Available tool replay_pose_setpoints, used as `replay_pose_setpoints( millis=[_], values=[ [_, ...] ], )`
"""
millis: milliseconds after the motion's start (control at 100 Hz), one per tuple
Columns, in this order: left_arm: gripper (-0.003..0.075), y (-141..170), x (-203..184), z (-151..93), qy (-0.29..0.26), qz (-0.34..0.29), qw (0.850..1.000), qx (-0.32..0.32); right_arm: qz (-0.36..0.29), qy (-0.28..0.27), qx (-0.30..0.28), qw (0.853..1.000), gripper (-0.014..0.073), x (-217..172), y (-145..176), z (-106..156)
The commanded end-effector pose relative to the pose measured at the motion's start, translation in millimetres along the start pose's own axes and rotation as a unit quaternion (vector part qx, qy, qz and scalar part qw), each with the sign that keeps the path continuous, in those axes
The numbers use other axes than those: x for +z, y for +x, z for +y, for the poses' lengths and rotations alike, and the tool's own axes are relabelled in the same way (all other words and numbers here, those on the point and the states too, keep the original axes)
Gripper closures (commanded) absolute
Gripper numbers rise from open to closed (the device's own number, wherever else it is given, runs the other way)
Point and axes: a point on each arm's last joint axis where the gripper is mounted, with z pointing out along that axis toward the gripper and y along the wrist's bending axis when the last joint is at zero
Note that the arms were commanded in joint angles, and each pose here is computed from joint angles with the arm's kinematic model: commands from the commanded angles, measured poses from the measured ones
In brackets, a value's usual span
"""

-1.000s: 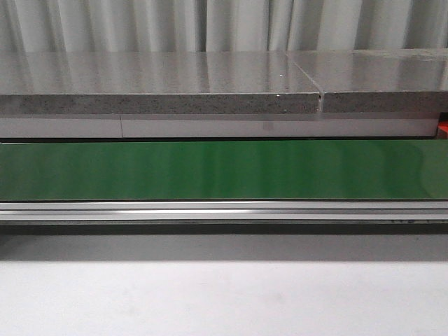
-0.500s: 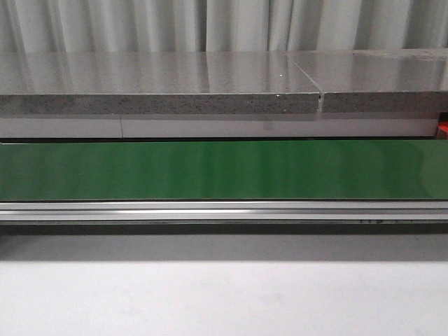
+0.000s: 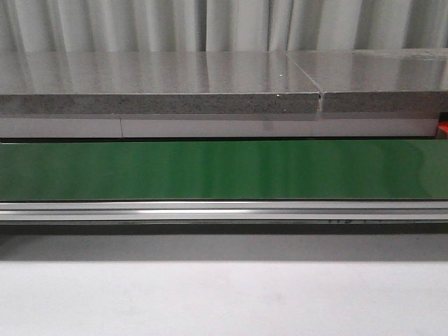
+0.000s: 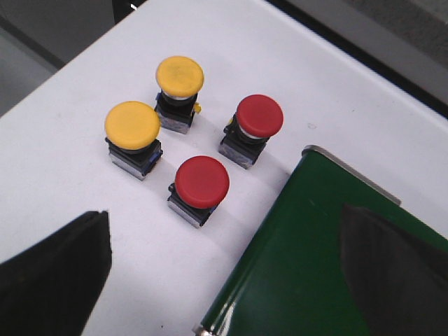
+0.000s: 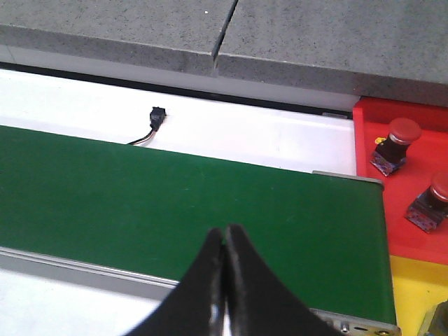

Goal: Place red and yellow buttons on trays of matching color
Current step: 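Move the left gripper down over the next red push-button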

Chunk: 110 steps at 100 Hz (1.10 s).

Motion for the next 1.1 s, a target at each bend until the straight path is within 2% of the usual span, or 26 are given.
replay_pose_setpoints(
  millis=[0,330,800,1090],
  values=[
    [0.0102,-19.2,6.7,-8.7,0.019,-0.035,0.999,-0.005,-0.042,0.007,-0.003,0.999,0.0661,-5.1,-11.9,-0.5],
    [0.0102,-18.5,63.0,-12.7,0.002,0.013,1.000,0.000,-0.042,0.007,-0.003,0.999,0.0661,-5.1,-11.9,-0.5],
    [0.0102,-9.0,100.5,-13.2,0.007,0.020,1.000,0.002,-0.042,0.007,-0.003,0.999,0.0661,-5.1,-11.9,-0.5],
    [0.0102,-7.5,115.8,5.9,-0.015,0.033,0.999,-0.020,-0.042,0.007,-0.003,0.999,0.0661,-5.1,-11.9,-0.5]
  ],
)
